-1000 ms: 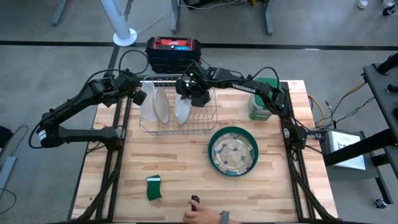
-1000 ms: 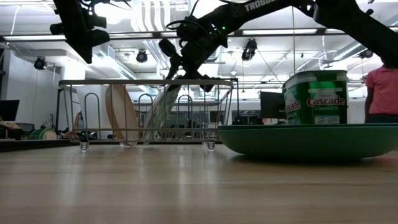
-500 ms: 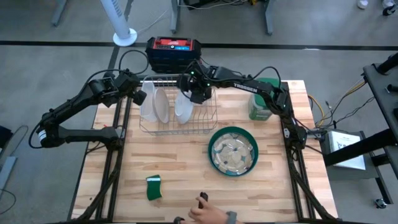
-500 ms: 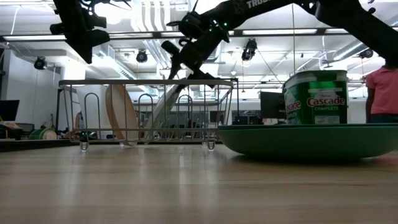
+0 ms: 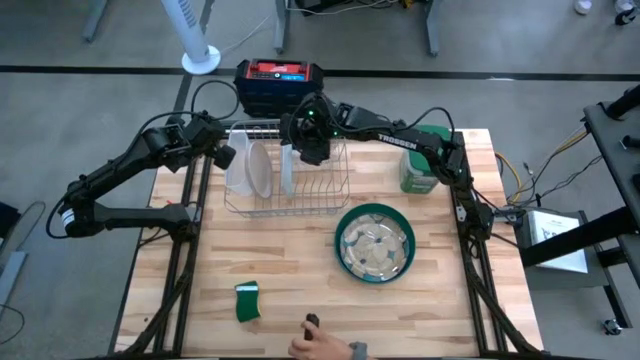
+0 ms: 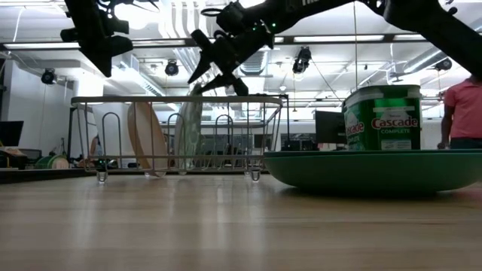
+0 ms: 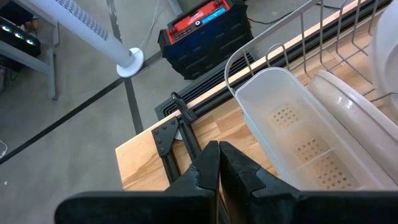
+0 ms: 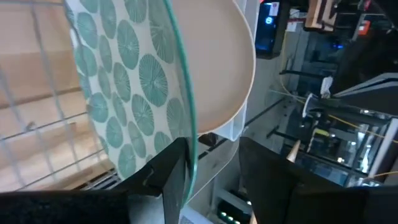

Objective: Sort dishes
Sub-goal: Put the blue patterned plate on the dish rack

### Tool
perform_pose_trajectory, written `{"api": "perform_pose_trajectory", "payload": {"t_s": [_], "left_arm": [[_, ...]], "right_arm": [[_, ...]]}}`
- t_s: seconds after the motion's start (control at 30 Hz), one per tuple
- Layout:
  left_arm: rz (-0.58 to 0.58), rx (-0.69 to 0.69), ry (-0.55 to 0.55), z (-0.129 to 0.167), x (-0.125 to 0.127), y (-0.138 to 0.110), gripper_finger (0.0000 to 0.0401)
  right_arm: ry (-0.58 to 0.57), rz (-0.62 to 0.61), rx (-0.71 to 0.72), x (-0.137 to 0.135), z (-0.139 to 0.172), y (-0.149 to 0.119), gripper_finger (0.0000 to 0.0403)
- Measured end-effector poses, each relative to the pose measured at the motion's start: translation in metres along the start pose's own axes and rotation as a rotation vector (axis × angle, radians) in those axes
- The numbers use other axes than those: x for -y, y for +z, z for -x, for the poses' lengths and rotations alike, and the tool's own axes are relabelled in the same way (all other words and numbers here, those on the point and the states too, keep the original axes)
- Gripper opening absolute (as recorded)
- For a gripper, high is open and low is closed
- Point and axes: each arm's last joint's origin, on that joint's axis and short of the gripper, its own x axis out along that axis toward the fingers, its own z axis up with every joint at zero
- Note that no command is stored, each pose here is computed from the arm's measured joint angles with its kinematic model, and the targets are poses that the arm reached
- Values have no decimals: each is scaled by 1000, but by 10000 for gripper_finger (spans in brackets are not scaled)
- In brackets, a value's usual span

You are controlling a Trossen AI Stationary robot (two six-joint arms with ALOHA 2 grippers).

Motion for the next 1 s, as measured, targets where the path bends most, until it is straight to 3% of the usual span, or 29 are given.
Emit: {"api": "perform_pose_trajectory", "payload": {"t_s": [0.43,0.73,1.0], "left_arm": [[0,0,0,0,0,0,0],[-8,-10,2,-2,1,-2,0],[-13,-17,4,-4,2,-4,0]], "right_arm": [[-67,-4,-18,5,-9,3,108],[19,-24,-134,-2,-7,-3,119],[103,-47,-155,-11,-5,-7,115]]}}
